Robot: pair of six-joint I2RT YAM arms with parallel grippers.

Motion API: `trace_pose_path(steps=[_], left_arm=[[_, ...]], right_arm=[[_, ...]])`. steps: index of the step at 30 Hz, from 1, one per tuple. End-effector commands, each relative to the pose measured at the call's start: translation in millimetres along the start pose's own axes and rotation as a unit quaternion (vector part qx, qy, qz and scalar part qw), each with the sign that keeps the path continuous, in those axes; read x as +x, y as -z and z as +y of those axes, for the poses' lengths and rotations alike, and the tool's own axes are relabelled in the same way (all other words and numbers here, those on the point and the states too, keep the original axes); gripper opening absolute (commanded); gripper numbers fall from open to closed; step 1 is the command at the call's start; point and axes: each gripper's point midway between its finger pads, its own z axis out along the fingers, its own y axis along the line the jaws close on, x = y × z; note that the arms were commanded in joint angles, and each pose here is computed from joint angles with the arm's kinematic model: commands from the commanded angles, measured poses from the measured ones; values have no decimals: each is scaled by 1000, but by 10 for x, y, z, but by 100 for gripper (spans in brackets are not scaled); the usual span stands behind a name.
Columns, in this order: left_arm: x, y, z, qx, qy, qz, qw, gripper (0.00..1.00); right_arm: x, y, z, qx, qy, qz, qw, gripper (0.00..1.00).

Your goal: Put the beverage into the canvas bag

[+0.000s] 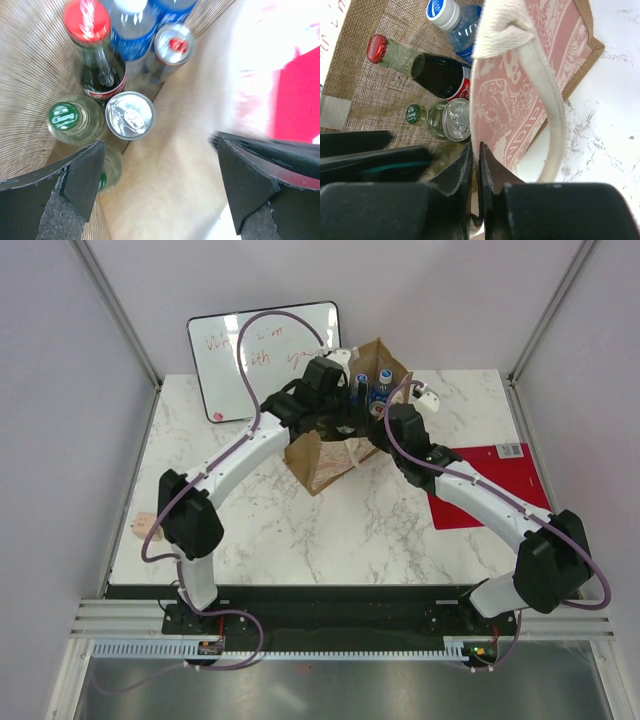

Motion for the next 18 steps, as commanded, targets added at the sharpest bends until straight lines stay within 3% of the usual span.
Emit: trace_pose_path(steps=[1, 4, 5, 8, 11, 12, 13, 18], left_arm=[[-585, 685, -167, 28, 25, -86, 996, 100], [-661, 931, -112, 19, 30, -106, 994, 100], [-683, 1001, -106, 19, 29, -112, 993, 100], [-679, 1216, -69, 20, 26, -123, 992, 100], [-627, 1449, -38, 25, 28, -130, 991, 100], [-530, 1472, -6, 24, 29, -124, 992, 100], [-543, 1639, -12, 33, 31, -135, 990, 100], [-157, 1934, 78, 51, 22, -127, 990, 100]], right_arm=[[-303, 236, 358, -57, 0, -20, 998, 18], [-376, 317, 439, -74, 2, -23, 997, 31], [-395, 342, 471, -81, 2, -24, 996, 42], [-423, 441, 538, -102, 4, -19, 995, 58], [-380, 573, 613, -137, 27, 0, 990, 79], [-380, 641, 642, -151, 41, 5, 988, 94], [-337, 683, 660, -164, 65, 16, 984, 98], [-258, 872, 394, -142, 148, 43, 978, 98]])
